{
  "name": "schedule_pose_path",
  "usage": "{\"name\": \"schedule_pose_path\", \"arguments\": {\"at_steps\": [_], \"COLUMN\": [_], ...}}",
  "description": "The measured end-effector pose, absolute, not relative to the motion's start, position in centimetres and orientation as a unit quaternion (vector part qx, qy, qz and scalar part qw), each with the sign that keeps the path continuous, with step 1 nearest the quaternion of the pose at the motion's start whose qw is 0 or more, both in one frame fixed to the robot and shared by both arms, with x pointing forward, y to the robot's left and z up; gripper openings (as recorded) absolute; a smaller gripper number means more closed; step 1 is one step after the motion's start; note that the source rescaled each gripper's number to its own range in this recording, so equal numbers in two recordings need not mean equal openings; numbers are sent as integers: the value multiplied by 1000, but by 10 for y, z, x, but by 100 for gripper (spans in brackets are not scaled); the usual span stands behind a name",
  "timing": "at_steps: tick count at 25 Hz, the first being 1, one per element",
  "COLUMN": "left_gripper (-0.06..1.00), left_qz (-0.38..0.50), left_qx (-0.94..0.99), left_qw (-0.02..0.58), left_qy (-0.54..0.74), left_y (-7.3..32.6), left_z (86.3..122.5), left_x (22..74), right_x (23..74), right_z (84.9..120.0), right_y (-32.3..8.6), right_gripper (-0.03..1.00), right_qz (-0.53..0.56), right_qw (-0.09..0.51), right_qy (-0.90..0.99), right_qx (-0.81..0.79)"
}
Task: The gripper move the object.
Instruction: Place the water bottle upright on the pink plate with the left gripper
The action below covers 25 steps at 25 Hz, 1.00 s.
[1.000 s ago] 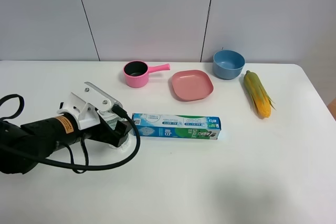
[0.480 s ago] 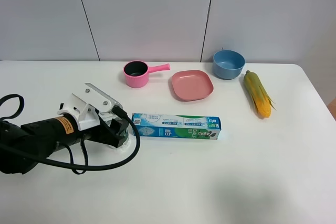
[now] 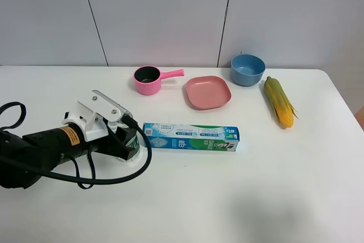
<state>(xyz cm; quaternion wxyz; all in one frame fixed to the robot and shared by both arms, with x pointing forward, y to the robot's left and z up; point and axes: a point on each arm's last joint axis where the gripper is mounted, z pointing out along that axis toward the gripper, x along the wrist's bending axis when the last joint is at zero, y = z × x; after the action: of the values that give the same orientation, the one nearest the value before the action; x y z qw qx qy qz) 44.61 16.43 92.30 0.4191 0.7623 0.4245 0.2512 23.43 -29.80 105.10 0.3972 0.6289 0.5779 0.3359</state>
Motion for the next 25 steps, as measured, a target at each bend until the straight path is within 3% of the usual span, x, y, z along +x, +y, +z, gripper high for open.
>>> {"name": "schedule_pose_path", "arguments": {"at_steps": [16,25], "left_gripper": [0,0], "left_qz": [248,238], "left_qx": [755,757], "left_qw": [437,453], "left_qy": [421,407], "left_y": [169,143], "left_z": [954,1013], "left_x": [436,467], "right_x": [234,234], "right_z": [1051,1051], "right_y": [-298,-298], "right_gripper": [100,100], "right_qz": [336,336], "right_qw": [397,397], "right_qy": [578,578], "right_qx": [629,629]}}
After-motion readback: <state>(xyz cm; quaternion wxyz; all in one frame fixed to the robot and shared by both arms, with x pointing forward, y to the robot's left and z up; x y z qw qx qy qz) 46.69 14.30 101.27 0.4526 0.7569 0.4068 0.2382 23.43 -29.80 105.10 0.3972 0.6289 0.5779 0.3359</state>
